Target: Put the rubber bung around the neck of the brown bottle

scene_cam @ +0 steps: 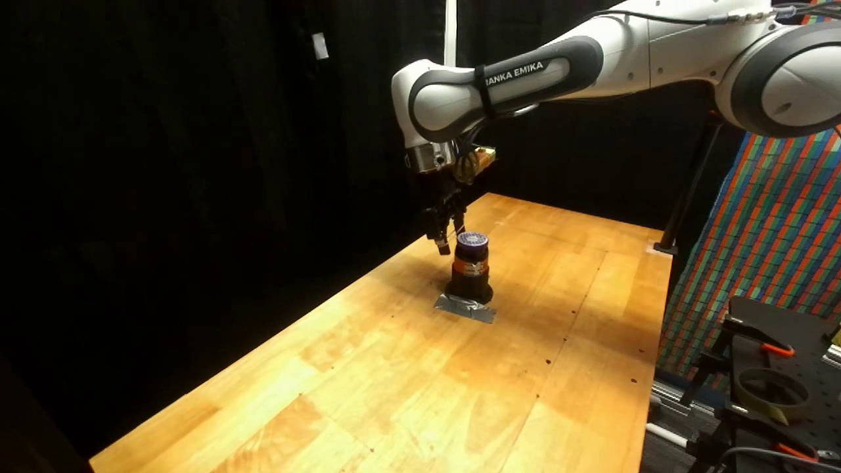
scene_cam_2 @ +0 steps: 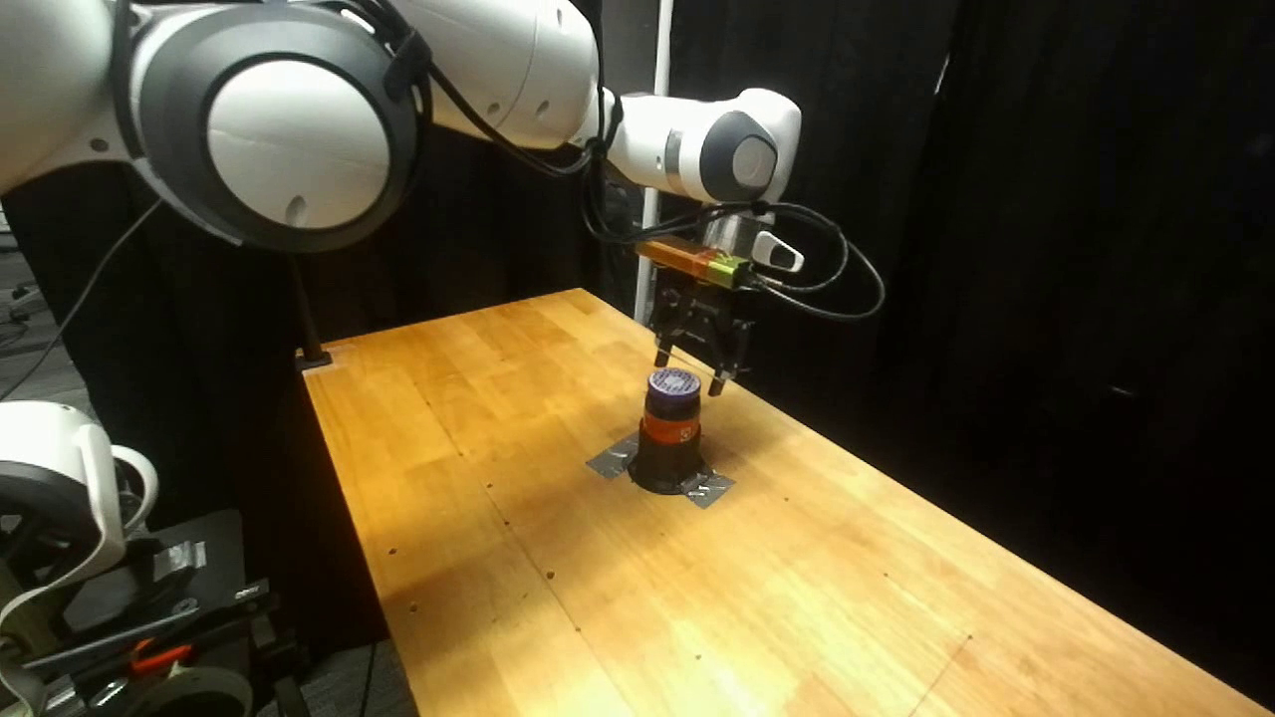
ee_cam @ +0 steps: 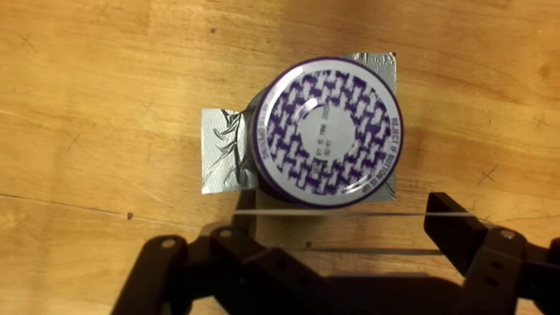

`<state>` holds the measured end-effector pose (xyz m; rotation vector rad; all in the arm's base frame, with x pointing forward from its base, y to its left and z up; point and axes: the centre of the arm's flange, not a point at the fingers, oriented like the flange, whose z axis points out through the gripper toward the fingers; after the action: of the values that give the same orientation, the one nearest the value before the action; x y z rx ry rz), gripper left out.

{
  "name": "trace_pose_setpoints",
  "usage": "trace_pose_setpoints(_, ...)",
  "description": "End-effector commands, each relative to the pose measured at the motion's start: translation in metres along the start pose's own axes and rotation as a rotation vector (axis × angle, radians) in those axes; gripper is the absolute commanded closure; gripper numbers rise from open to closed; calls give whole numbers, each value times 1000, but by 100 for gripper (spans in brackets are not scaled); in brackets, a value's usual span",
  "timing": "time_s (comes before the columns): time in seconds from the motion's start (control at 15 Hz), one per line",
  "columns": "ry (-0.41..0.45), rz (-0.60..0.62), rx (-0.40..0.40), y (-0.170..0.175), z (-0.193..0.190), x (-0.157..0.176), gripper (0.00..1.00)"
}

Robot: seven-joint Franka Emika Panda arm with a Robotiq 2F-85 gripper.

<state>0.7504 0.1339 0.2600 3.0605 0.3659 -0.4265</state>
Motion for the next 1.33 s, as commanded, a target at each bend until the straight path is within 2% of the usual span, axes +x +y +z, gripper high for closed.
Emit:
trace_pose_setpoints(0.0,-52,-8,-24,-1,-16,20,0)
trace_pose_setpoints(0.13,-90,-11,-22,-2,-13,14,0)
trace_pose_setpoints(0.53,-83,-1,-16,-2,1,9,0)
trace_pose_setpoints(0.67,-111,-1,-15,-3,6,3,0)
trace_pose_setpoints(0.93,-147,-8,1,-4,20,-21,0)
trace_pose_setpoints(1.27,-148,8,0,-9,34,-51,0)
